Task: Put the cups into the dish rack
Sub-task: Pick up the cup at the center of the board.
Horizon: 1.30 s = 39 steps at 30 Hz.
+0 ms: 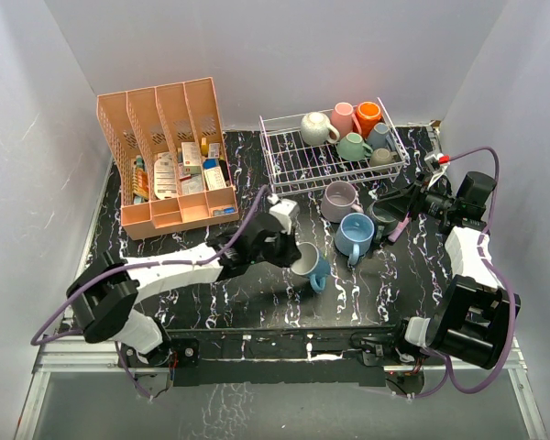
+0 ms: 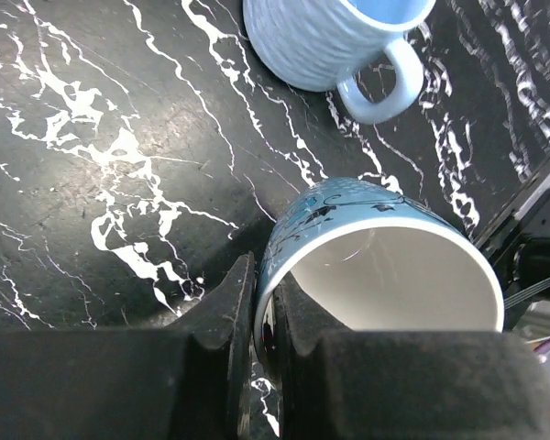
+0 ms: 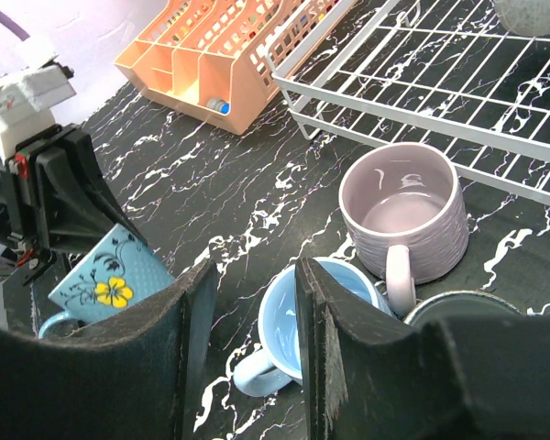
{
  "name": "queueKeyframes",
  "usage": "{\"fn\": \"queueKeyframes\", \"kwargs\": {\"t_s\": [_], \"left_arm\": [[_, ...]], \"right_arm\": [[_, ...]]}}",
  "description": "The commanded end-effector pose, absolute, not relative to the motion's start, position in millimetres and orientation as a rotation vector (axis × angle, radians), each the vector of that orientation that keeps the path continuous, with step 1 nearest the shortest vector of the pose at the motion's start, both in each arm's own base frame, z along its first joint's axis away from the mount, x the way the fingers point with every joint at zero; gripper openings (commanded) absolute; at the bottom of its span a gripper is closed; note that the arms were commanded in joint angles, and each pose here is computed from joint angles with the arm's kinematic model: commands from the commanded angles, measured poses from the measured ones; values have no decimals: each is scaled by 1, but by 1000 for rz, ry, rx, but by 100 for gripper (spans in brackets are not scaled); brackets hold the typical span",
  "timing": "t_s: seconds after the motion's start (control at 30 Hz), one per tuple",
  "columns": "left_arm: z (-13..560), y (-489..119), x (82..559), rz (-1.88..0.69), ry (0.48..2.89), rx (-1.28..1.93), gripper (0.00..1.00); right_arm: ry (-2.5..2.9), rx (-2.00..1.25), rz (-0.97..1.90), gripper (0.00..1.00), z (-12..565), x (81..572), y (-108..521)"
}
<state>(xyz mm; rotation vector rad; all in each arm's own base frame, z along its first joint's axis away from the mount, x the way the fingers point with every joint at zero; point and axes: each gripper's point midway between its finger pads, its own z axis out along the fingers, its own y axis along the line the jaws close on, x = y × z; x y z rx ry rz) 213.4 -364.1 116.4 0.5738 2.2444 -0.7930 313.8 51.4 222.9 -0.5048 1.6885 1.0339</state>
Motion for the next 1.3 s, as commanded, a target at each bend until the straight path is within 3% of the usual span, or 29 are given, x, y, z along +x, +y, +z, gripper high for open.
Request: {"fn": "queueKeyframes", "kwargs": {"t_s": [0.0,0.87,1.27], "left_arm": [[191,-379,220,-1144,1989,389,0],[234,-316,239,-1537,1677,-36,0],[239,-301,243,-1583,1598,-124,0]], "right_arm": [[1648,-550,1016,42,228,315,50],[1632,-560,1099,44,221,308,56],[1637,-538,1137,47,219,304,58]]}}
